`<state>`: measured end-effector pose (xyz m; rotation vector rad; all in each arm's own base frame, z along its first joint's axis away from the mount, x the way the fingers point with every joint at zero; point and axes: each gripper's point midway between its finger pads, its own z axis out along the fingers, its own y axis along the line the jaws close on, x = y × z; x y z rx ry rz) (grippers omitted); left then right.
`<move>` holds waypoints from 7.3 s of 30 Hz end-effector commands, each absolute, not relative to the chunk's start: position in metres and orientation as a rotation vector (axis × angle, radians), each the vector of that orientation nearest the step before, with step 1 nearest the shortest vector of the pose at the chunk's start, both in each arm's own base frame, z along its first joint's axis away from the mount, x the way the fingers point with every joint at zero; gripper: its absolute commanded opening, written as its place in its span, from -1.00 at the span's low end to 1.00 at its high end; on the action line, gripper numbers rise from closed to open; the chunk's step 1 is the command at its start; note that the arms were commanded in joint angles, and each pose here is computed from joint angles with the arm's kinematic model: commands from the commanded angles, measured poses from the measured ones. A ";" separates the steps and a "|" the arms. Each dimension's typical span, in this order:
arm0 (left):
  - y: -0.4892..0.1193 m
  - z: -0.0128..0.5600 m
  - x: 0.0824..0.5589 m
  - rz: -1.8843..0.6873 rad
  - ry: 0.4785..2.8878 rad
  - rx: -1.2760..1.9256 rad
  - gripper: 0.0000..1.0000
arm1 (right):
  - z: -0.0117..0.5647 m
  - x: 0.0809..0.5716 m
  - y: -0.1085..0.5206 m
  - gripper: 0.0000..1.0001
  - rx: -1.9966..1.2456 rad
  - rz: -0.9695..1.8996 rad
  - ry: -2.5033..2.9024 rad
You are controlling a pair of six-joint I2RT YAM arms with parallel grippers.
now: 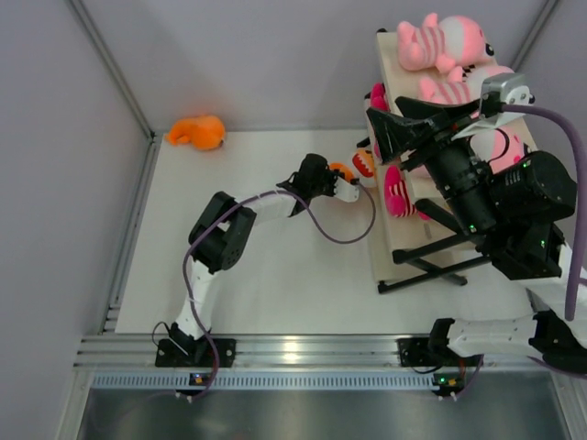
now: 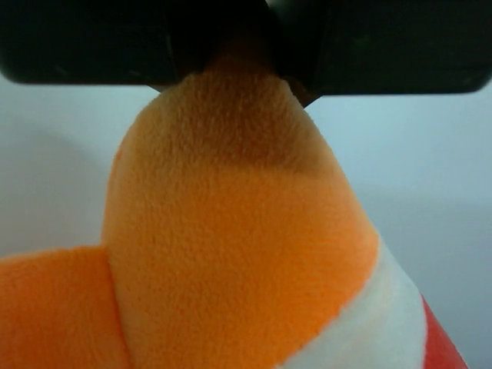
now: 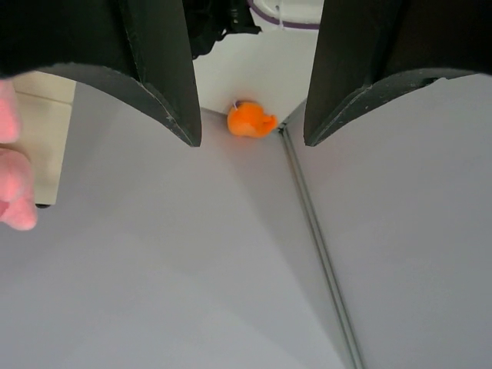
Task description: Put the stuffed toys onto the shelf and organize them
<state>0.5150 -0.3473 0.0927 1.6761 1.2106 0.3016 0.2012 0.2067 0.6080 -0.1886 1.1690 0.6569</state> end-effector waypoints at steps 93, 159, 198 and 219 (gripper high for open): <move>0.009 0.126 0.708 0.852 1.828 0.441 0.94 | 0.539 0.208 0.194 0.27 -0.271 0.461 1.280; -0.141 0.358 0.178 -0.618 1.866 0.960 0.35 | 0.344 0.148 0.408 -1.00 -1.230 0.996 1.619; -0.148 0.397 0.273 0.348 0.693 1.467 0.79 | 0.525 0.220 0.339 -1.00 0.318 1.446 1.356; -0.168 0.420 0.268 0.138 0.753 1.387 -1.00 | 0.498 0.219 0.346 -1.00 0.332 1.420 1.407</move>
